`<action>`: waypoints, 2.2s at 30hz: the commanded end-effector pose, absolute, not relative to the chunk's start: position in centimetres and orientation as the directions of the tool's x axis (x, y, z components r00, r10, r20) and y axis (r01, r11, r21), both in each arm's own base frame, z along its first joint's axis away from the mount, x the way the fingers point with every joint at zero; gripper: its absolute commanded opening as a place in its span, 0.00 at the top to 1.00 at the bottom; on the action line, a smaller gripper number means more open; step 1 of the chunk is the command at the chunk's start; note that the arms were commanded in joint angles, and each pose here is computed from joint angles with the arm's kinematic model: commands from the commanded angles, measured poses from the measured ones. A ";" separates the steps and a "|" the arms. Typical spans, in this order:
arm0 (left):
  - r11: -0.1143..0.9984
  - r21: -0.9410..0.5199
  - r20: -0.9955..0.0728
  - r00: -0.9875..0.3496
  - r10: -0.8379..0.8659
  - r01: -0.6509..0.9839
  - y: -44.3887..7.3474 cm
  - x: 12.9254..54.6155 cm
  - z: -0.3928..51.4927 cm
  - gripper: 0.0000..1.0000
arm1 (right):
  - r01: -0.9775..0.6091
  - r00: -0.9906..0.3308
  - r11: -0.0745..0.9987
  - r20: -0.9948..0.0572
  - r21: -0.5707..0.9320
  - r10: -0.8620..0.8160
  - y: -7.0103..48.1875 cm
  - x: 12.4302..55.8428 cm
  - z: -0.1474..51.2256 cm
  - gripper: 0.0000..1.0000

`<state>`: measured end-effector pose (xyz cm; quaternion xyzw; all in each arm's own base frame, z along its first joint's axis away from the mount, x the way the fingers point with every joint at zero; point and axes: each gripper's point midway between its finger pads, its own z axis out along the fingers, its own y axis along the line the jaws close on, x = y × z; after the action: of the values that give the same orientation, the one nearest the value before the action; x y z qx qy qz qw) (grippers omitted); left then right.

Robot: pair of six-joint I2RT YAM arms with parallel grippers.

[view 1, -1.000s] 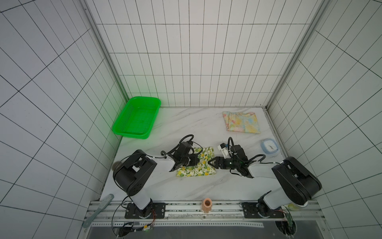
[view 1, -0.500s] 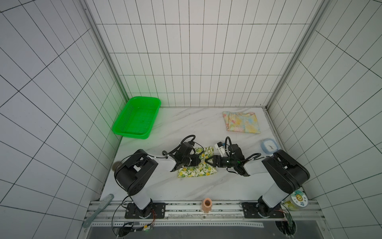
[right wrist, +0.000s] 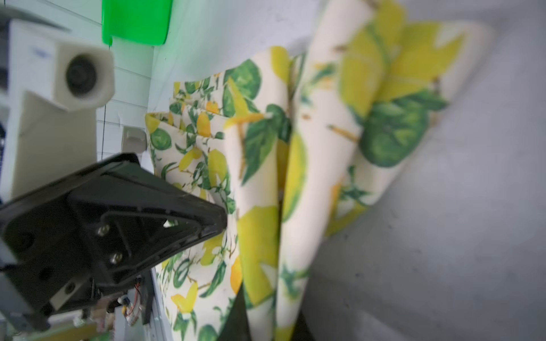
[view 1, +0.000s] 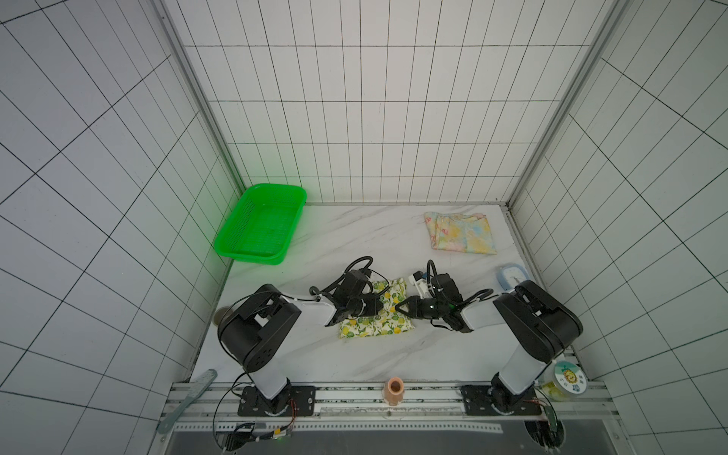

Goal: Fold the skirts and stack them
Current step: 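Lift the bundle with the right gripper while the left gripper releases, then carry the lemon-print skirt with the right gripper onto the floral skirt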

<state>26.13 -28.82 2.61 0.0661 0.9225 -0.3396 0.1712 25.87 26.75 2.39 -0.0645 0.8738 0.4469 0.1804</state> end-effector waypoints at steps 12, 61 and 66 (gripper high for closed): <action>0.731 -0.646 -0.461 -0.876 -0.143 0.221 -25.0 28.9 10.6 1.00 | -0.369 -0.868 0.702 -0.495 0.609 -0.027 26.1 29.4 7.0 1.00; 0.705 -0.685 -0.467 -0.854 -0.230 0.184 -21.2 31.8 16.4 1.00 | -0.596 -0.718 0.669 -0.668 0.445 -0.196 16.5 50.8 24.0 1.00; 0.705 -0.690 -0.452 -0.858 -0.242 0.165 -21.3 32.2 16.2 1.00 | -0.582 -0.743 0.630 -0.651 0.515 -0.155 13.9 52.1 23.9 1.00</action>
<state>31.48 -21.21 15.53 -0.0216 0.8872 -0.3813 0.2590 52.64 14.87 21.10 -0.1947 0.8789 0.3343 0.2792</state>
